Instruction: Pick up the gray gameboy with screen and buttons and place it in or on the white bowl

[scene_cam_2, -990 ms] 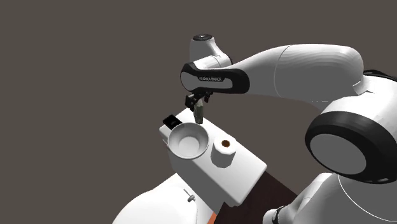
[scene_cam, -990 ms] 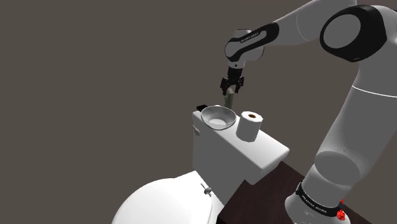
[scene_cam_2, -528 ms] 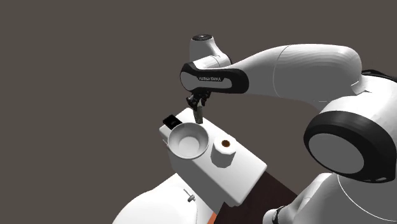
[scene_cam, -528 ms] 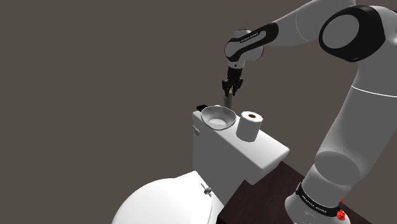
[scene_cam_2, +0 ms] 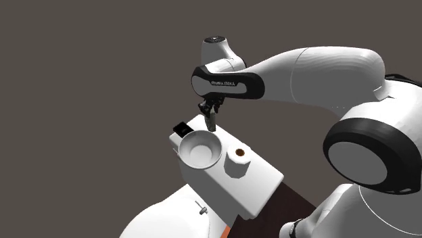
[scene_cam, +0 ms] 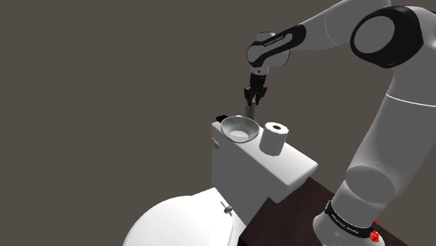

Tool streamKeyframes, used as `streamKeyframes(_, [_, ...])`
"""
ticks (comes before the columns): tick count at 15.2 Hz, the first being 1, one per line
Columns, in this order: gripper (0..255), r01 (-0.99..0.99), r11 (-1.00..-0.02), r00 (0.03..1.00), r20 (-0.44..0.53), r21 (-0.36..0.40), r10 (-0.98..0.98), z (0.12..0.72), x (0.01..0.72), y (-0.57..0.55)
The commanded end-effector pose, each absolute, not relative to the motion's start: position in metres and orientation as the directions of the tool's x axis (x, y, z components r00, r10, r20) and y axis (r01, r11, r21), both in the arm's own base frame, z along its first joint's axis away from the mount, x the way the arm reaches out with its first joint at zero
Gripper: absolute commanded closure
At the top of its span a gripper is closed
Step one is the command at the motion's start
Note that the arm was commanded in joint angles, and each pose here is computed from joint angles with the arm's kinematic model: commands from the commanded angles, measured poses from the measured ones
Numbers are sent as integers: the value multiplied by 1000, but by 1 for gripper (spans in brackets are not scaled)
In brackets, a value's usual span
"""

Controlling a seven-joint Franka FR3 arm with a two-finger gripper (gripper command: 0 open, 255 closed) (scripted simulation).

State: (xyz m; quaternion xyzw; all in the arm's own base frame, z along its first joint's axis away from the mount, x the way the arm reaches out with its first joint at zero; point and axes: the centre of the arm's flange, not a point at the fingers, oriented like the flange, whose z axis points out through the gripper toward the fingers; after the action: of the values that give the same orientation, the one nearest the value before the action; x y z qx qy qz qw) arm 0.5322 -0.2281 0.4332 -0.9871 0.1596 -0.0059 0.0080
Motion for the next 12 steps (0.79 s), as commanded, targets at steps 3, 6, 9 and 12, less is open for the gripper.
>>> streamKeyframes(3, [255,-327,-945,945,12,-17,-328,455,530,-234])
streamKeyframes(6, [255,-327,-945,945,12,-17,-328,471,530,-234])
streamKeyframes(9, [255,-327,-945,945,12,-17,-328,486,530,-234])
streamKeyframes(12, [255,-327,-945,945,12,-17,-328,502,530,-234])
